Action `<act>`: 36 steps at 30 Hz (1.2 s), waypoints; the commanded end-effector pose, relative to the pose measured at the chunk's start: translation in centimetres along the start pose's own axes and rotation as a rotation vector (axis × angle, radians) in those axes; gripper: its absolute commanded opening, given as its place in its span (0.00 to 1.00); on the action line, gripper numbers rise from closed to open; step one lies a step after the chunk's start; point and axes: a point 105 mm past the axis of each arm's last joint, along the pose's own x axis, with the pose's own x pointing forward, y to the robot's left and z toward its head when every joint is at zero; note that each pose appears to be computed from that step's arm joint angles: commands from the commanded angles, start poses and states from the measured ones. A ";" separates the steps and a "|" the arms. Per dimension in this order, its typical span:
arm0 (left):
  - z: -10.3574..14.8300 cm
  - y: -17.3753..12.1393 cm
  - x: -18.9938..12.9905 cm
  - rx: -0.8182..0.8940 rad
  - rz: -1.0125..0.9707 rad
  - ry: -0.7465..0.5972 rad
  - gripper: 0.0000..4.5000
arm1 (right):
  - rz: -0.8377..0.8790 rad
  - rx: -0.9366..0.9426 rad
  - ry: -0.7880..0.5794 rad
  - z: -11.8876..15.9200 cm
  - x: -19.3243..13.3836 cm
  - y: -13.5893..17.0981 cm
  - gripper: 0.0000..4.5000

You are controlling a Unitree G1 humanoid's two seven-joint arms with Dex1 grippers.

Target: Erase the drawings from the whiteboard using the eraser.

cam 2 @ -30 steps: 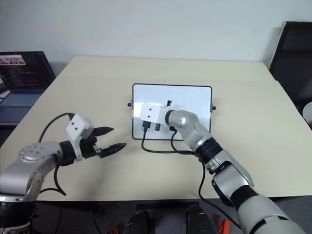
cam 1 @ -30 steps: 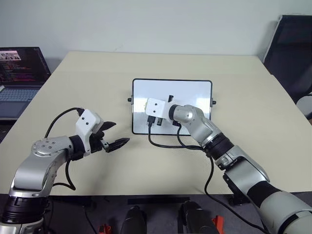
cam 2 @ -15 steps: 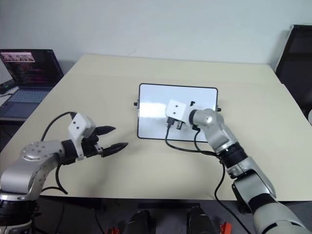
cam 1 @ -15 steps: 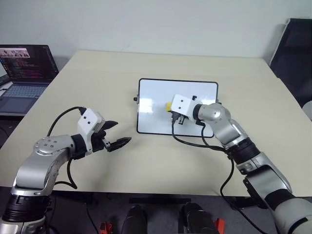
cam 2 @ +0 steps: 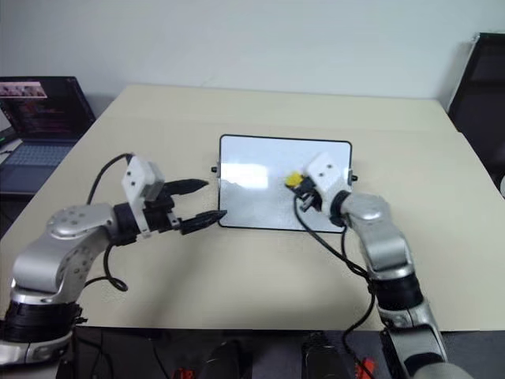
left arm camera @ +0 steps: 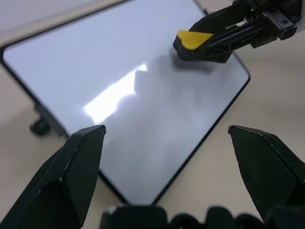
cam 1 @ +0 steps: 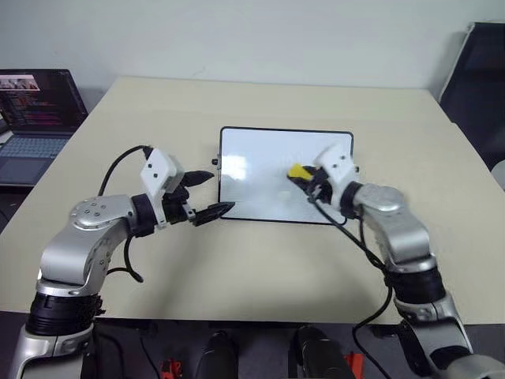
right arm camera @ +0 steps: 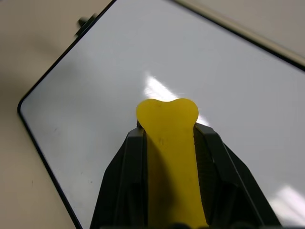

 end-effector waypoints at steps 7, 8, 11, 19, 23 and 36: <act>2.9 -2.1 4.2 0.098 -0.221 -0.086 1.00 | -0.310 0.144 0.079 -2.6 -7.1 -3.5 0.22; 3.1 -2.7 4.8 0.106 -0.272 -0.092 1.00 | -0.363 0.149 0.141 -4.1 -7.7 -4.2 0.22; 3.1 -4.1 5.8 0.138 -0.386 -0.088 1.00 | -0.456 0.169 0.230 -6.8 -8.4 -5.6 0.22; 3.4 -5.5 7.8 0.207 -0.485 -0.109 1.00 | -0.552 0.150 0.260 -9.4 -7.6 -8.2 0.22; 3.3 -6.6 8.9 0.247 -0.511 -0.120 1.00 | -0.592 0.178 0.299 -11.2 -7.5 -9.8 0.22; 0.3 -4.2 6.6 0.158 -0.306 -0.086 1.00 | -0.589 0.186 0.188 -9.2 -7.3 -11.2 1.00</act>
